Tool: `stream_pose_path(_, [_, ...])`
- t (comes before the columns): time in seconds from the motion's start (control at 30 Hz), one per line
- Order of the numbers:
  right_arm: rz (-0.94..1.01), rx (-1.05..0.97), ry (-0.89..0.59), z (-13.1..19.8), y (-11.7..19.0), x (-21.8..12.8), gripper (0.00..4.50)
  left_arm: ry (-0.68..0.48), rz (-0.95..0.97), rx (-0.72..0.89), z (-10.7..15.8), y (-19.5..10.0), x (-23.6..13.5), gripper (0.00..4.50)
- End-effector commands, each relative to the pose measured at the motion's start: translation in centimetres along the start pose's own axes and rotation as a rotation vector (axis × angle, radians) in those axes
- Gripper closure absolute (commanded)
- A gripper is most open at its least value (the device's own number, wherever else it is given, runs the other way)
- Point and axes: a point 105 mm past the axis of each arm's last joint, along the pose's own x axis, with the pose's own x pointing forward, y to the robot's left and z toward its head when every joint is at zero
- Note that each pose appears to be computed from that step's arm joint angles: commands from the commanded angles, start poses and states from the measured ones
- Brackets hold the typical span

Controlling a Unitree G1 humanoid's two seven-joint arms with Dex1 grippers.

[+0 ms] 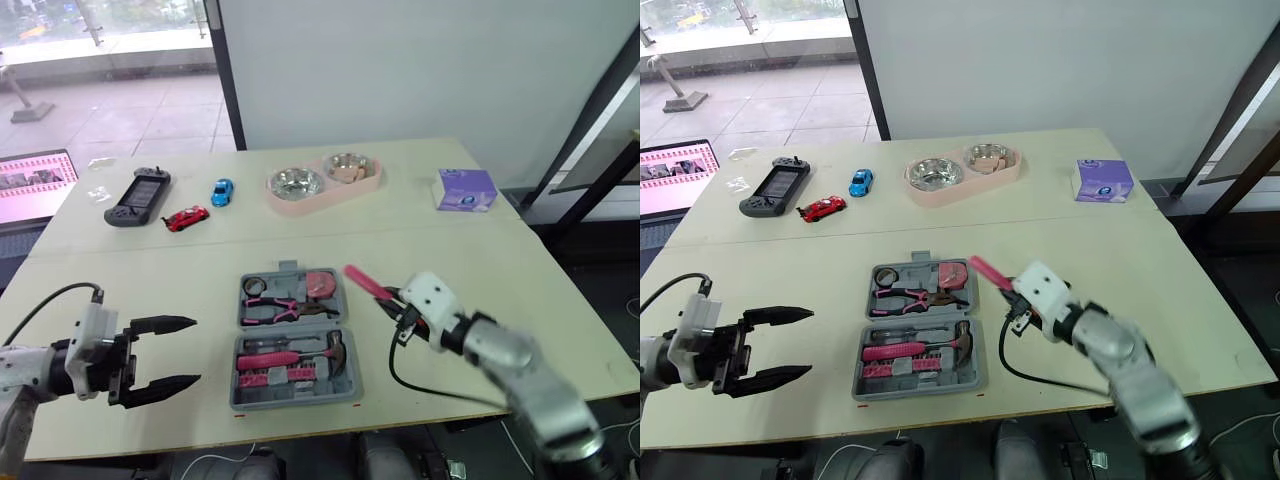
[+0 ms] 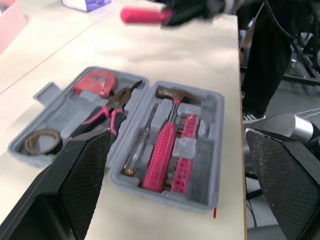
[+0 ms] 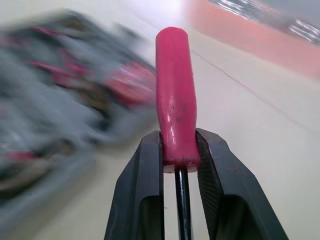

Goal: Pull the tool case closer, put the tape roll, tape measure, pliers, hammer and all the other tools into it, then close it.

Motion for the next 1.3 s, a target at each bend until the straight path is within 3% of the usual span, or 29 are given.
stream_pose_path(0.03, [0.346, -0.045, 0.018, 3.6, 4.1, 0.4, 4.11, 0.013, -0.011, 0.014, 0.1, 0.2, -0.8, 0.00])
stream_pose_path(0.1, [0.491, -0.154, 0.094, 4.0, 5.9, 0.8, 4.11, 0.022, -0.027, 0.007, -0.1, 0.2, -1.0, 0.00])
stream_pose_path(0.3, [0.604, -0.277, 0.299, 2.8, 8.3, 4.2, 4.11, 0.067, -0.091, 0.004, -0.6, -0.5, -1.3, 0.00])
stream_pose_path(0.73, [0.591, -0.307, 0.350, 2.5, 13.3, 7.2, 4.11, 0.097, -0.149, -0.031, -0.8, -2.3, -1.7, 0.00])
stream_pose_path(1.3, [0.603, -0.253, 0.370, 0.9, 15.8, 8.2, 4.11, 0.102, -0.152, -0.029, -1.0, -2.7, -1.9, 0.00])
